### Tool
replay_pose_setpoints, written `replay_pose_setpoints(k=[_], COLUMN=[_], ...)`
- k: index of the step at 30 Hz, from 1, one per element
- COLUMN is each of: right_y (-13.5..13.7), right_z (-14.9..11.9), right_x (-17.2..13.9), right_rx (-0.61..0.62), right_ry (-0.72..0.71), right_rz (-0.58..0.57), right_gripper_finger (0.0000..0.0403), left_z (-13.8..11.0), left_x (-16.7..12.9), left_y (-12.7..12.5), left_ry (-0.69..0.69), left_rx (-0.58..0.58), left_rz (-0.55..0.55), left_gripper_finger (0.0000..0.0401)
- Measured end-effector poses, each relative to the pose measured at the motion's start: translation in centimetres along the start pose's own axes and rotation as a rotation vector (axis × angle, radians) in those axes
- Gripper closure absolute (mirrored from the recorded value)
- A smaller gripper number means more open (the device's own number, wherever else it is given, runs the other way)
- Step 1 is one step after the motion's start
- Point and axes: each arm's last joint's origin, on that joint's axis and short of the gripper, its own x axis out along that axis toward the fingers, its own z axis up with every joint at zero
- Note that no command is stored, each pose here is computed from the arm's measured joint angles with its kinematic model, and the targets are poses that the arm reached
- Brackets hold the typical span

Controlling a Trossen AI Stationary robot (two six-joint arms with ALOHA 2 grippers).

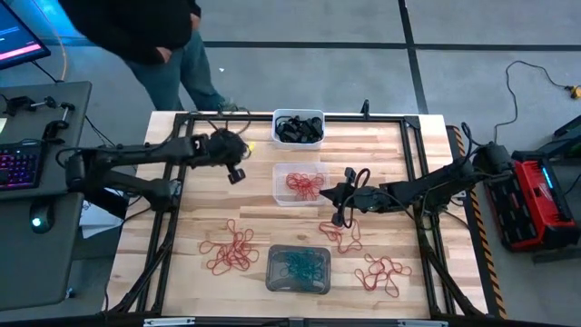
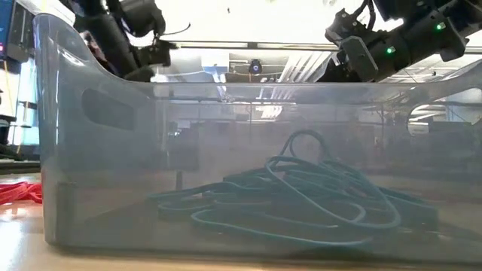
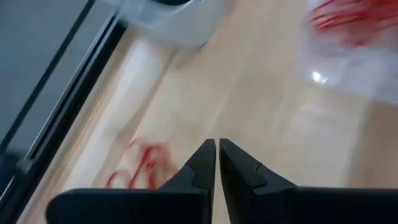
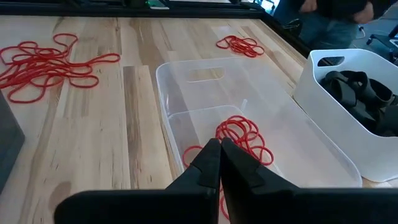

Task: Sort rubber bands into baskets
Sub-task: Put the red rubber band into the transparent bin

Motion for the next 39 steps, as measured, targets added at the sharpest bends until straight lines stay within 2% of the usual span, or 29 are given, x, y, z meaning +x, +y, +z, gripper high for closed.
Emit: replay_pose_setpoints(k=[3, 6, 13, 22, 30, 39], right_y=[0.0, 0.0, 0.0, 0.1, 0.0, 0.0], right_z=[0.0, 0.0, 0.0, -0.1, -0.3, -0.4], right_x=[0.0, 0.0, 0.0, 0.0, 0.0, 0.0], right_rx=[0.0, 0.0, 0.0, 0.006, 0.011, 0.007], right_ry=[0.001, 0.001, 0.002, 0.011, 0.034, 0.043], right_rz=[0.002, 0.003, 0.007, 0.025, 0.025, 0.024], right_gripper_finger=[0.0402, 0.0402, 0.0402, 0.0402, 0.0402, 0.0402], left_z=[-0.5, -0.8, -1.7, -2.2, -2.9, -4.0], left_x=[0.5, 1.2, 4.2, 8.5, 10.1, 11.7], left_y=[1.8, 3.4, 5.3, 6.3, 7.5, 9.3], left_ry=[0.047, 0.072, 0.181, 0.22, 0.242, 0.24], left_rx=[-0.063, -0.141, -0.175, -0.244, -0.332, -0.432], left_rz=[0.028, 0.003, 0.007, 0.026, 0.06, 0.025], left_gripper_finger=[0.0399, 0.04, 0.0394, 0.0341, 0.0281, 0.0278])
